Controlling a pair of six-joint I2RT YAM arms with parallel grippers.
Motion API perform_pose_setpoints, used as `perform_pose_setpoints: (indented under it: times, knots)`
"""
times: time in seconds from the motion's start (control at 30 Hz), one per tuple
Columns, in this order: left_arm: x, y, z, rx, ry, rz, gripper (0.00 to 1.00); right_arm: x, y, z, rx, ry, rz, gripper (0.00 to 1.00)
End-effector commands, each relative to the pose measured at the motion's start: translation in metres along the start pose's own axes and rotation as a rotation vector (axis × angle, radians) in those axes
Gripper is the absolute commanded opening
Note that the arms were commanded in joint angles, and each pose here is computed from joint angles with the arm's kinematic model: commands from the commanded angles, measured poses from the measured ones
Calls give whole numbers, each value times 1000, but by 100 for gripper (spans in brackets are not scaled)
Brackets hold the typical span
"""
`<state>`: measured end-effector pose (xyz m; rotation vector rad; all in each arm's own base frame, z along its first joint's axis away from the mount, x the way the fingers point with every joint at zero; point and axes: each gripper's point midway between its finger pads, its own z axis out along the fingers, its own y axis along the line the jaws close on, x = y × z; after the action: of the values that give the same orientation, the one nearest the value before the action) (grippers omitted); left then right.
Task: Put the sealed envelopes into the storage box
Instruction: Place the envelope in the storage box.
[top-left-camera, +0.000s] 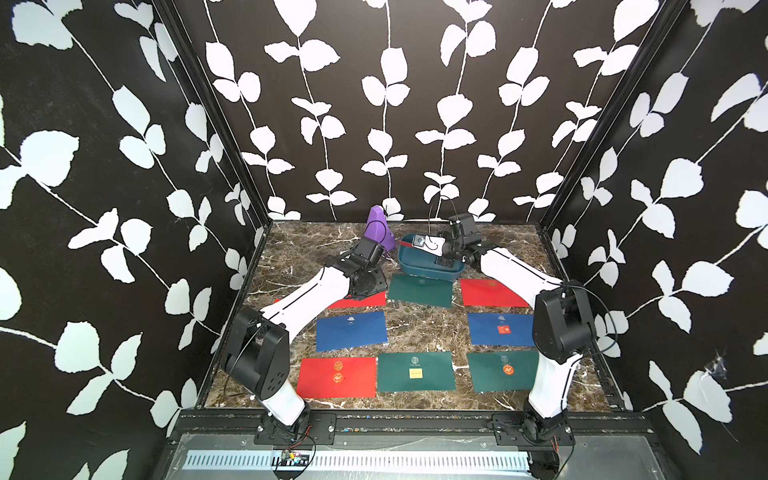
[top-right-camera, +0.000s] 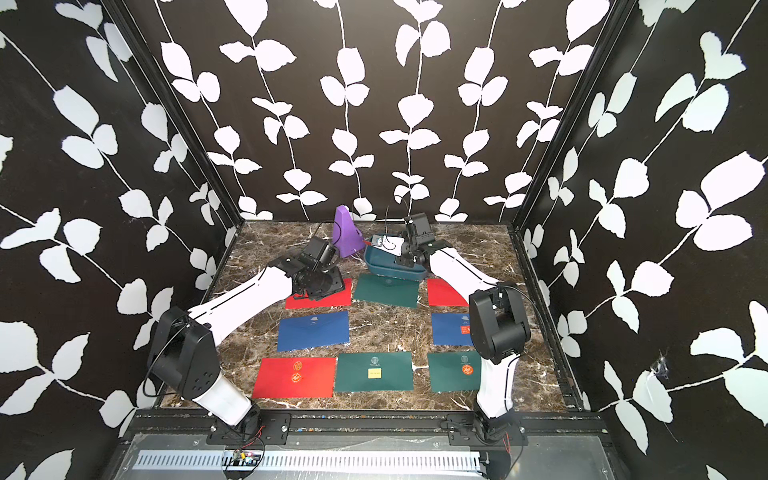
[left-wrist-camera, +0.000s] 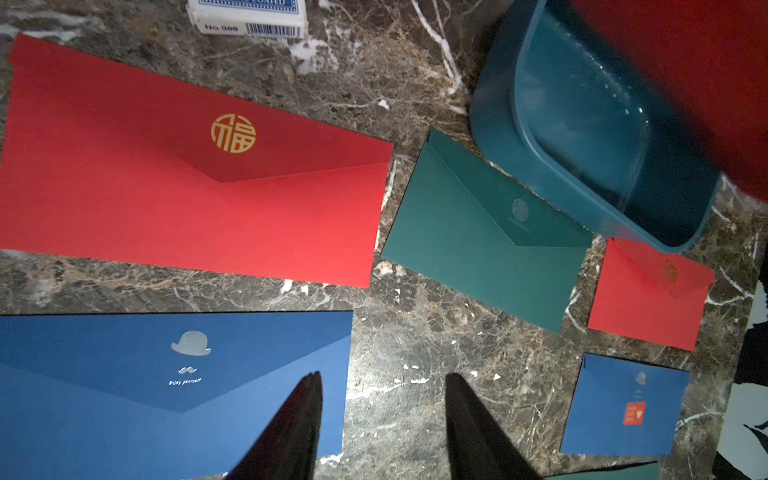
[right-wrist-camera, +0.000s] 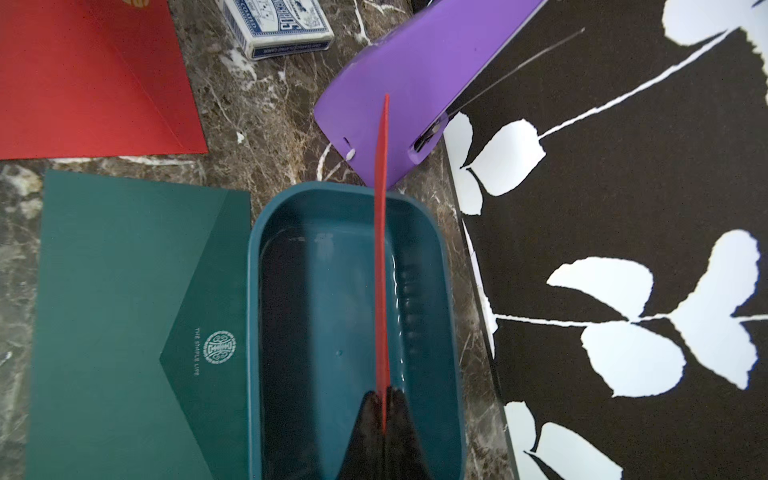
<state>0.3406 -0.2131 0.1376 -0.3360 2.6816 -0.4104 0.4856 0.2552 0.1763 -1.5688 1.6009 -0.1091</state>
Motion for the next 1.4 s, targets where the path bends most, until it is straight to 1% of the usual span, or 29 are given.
perform_pose_setpoints:
  times: [0.0, 0.3, 0.47, 0.7, 1.0, 1.2, 1.37]
  knots:
    - [6, 4, -8, 6, 12, 10, 51, -13, -17, 4, 22, -48, -47, 0]
    - [3, 7, -9, 8, 8, 9, 51, 4, -3, 29, -13, -26, -63, 0]
    - [0, 7, -11, 15, 0, 7, 51, 19, -1, 37, -3, -9, -54, 0]
    - [-5, 4, -12, 23, -12, 2, 51, 26, -8, 28, 39, -21, -32, 0]
    - [-6, 2, -10, 29, -7, -9, 51, 25, -1, 23, 14, -47, -31, 0]
    - [-8, 2, -11, 24, -17, -16, 51, 19, 0, 12, 26, -75, -37, 0]
    - [-8, 0, -11, 33, -14, -23, 51, 22, 4, 9, 13, -63, -50, 0]
